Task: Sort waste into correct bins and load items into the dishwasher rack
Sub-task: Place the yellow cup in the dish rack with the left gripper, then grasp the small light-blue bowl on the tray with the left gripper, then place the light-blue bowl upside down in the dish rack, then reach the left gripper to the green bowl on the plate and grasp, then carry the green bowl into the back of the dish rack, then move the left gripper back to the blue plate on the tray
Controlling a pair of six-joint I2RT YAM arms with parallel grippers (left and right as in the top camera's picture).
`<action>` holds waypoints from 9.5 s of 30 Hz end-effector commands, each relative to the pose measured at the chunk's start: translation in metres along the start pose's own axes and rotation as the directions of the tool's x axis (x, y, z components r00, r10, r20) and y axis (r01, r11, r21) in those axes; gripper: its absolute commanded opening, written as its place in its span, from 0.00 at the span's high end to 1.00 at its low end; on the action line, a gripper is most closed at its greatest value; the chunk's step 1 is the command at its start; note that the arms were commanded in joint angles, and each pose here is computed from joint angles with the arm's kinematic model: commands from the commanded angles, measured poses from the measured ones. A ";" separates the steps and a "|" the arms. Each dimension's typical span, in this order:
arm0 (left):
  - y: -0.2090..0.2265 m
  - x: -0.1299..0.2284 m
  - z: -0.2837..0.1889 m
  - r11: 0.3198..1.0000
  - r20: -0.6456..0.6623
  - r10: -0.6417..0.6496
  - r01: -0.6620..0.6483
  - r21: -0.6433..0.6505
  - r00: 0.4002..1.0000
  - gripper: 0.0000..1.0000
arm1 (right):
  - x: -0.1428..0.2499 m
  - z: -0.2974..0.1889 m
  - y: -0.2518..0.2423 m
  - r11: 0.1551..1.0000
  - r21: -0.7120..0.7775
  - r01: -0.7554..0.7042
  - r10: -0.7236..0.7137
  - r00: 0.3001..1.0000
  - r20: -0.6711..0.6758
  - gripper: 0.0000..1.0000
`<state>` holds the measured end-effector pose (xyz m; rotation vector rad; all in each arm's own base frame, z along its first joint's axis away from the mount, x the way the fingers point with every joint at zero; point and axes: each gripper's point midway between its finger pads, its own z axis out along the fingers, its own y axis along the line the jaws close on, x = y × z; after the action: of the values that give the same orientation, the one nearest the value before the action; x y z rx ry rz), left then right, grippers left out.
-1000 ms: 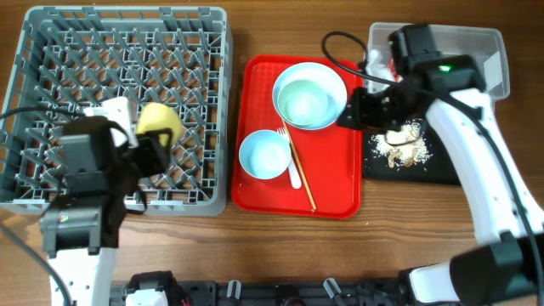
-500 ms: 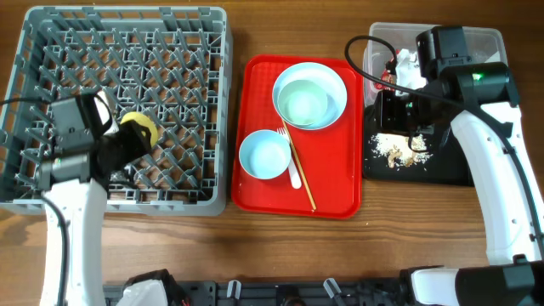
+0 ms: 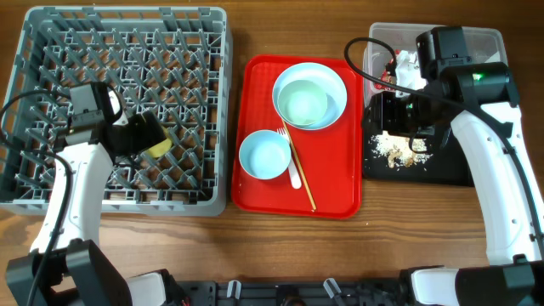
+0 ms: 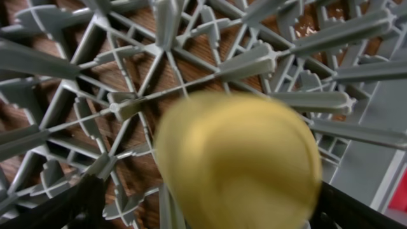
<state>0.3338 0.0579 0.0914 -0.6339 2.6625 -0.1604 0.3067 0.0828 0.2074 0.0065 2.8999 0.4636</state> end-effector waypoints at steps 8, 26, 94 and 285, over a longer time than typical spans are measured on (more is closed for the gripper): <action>-0.085 -0.024 -0.086 0.962 0.178 0.106 -0.147 0.231 0.978 0.00 | -0.011 -0.010 -0.021 0.993 0.087 -0.083 0.078 0.995 0.063 0.24; -0.268 0.156 -0.018 0.663 0.084 0.701 -0.691 0.288 0.708 0.06 | -0.015 -0.042 -0.097 0.925 -0.015 -0.381 0.379 0.916 0.131 0.00; -0.096 -0.113 -0.008 0.612 0.088 -0.018 -0.058 0.789 0.996 0.91 | -0.007 -0.041 -0.098 0.919 0.004 -0.394 0.391 0.914 0.104 0.00; -0.150 -0.144 -0.078 0.851 0.163 0.058 -0.134 0.508 0.985 0.00 | 0.006 -0.040 -0.096 0.922 0.018 -0.387 0.386 0.921 0.053 0.00</action>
<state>0.4865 0.0139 0.2497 -0.3957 2.2605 -1.0010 0.2938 -0.0196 0.2049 0.6298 2.8833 0.4878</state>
